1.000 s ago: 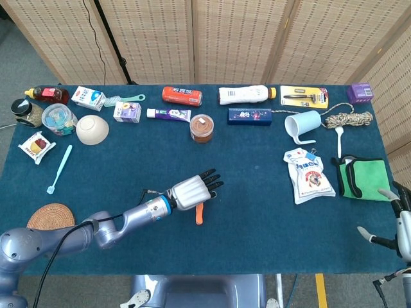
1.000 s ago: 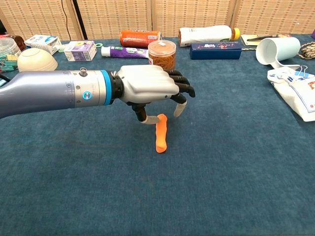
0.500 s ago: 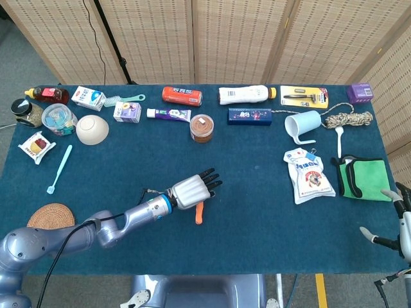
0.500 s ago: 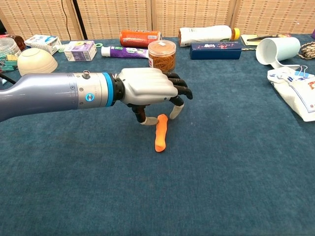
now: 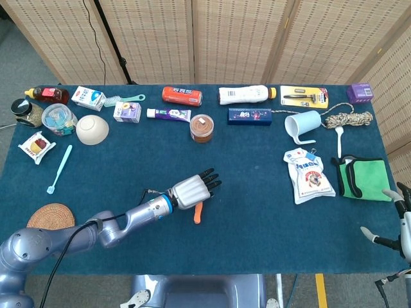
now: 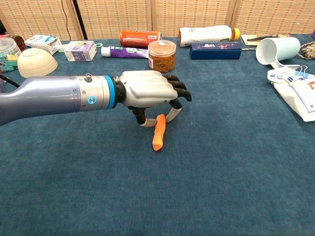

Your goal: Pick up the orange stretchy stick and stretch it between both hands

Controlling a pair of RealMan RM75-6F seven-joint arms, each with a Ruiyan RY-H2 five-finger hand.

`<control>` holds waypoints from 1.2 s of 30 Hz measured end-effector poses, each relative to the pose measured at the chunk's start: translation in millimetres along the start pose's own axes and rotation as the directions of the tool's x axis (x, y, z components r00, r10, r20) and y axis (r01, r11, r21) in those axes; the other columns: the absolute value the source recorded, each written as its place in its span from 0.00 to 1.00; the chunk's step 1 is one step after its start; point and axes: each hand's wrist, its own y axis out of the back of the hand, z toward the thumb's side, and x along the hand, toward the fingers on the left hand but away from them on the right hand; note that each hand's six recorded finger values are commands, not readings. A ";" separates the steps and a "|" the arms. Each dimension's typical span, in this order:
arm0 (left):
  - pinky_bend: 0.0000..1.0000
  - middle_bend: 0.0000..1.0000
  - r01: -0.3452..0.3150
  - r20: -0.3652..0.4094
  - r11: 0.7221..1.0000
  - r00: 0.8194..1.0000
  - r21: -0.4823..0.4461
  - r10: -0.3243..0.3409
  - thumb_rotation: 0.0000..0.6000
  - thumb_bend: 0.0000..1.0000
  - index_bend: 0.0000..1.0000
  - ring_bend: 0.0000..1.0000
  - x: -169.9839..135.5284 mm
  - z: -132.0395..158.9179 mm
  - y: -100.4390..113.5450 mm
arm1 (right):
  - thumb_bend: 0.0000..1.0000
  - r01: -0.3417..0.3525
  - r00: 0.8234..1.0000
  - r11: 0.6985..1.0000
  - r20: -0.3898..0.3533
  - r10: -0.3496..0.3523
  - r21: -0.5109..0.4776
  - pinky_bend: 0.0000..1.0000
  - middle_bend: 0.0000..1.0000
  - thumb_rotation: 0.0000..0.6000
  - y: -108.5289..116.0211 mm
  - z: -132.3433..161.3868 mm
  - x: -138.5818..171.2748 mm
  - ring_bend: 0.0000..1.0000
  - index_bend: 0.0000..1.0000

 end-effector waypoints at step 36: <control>0.00 0.31 -0.171 -0.090 0.985 0.982 -0.025 0.168 1.00 0.52 0.79 0.14 -28.1 -41.8 45.6 | 0.08 -0.015 0.997 1.000 -0.082 0.013 -0.024 0.00 0.06 1.00 -1.8 22.2 -8.9 0.02 0.19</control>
